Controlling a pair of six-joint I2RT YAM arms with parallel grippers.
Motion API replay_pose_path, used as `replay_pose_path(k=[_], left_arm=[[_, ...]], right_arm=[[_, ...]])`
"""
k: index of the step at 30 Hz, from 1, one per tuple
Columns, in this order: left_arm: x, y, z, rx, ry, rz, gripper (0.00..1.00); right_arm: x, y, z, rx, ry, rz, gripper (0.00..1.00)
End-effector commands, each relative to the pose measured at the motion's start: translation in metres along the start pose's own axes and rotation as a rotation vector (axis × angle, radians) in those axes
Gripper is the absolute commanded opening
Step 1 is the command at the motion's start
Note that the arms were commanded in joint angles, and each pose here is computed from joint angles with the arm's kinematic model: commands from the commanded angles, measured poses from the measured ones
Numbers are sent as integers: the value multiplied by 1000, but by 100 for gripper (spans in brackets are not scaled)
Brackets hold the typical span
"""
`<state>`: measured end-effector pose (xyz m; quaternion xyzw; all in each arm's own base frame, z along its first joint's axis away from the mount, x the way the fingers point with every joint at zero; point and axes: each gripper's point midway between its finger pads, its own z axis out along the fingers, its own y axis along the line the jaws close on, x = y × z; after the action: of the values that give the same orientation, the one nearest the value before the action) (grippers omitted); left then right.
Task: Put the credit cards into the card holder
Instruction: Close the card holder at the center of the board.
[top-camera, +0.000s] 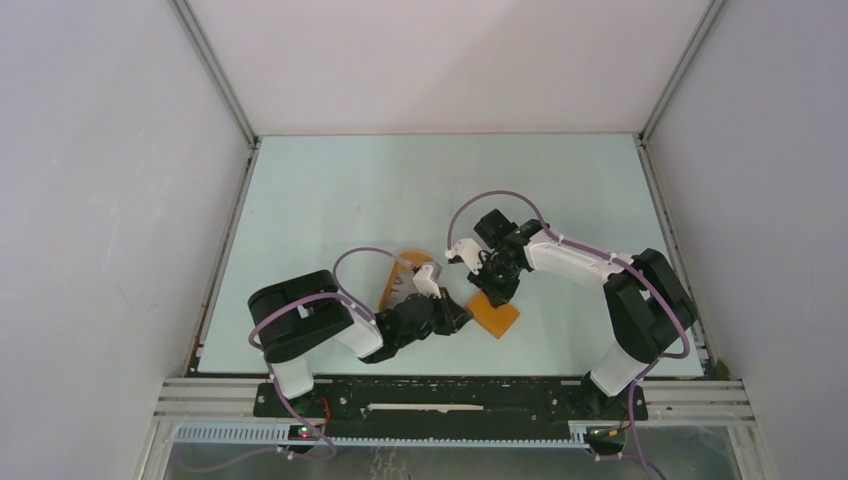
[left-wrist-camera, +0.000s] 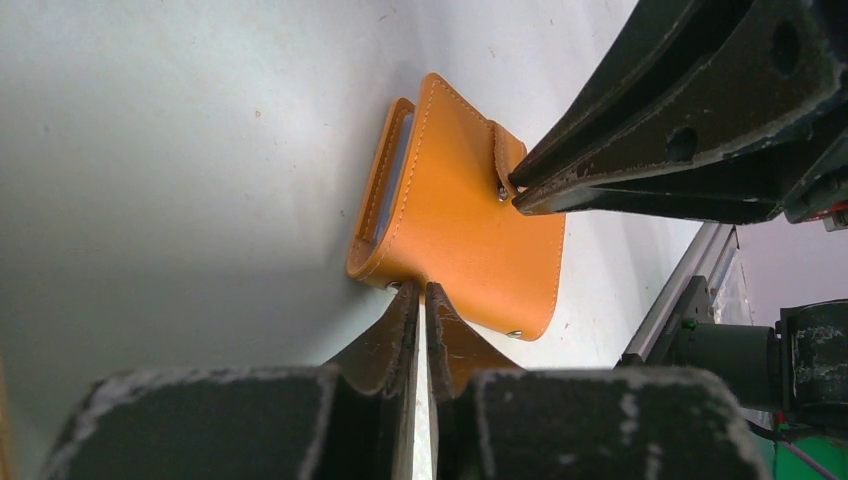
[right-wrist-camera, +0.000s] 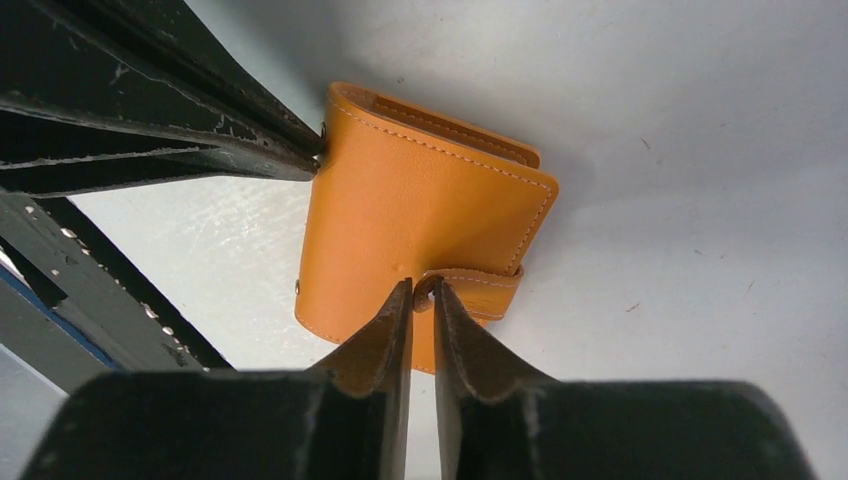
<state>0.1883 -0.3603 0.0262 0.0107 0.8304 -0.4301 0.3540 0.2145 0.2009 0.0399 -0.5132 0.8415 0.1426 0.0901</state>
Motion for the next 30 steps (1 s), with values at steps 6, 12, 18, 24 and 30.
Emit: replay_pose_path(k=[6, 12, 18, 24, 30], left_arm=[[-12, -13, 6, 27, -42, 24, 10], [-10, -12, 7, 26, -37, 25, 10], [-9, -13, 9, 27, -32, 26, 9], [-9, -13, 9, 27, -33, 25, 9], [-9, -12, 9, 26, -34, 25, 9]], right_arm=[[-4, 2, -1, -3, -17, 2, 0], [-7, 0, -5, -4, -40, 19, 0], [-4, 2, 0, -27, -26, 29, 0], [1, 3, 12, -36, 15, 45, 0], [11, 5, 23, -54, 69, 63, 0]])
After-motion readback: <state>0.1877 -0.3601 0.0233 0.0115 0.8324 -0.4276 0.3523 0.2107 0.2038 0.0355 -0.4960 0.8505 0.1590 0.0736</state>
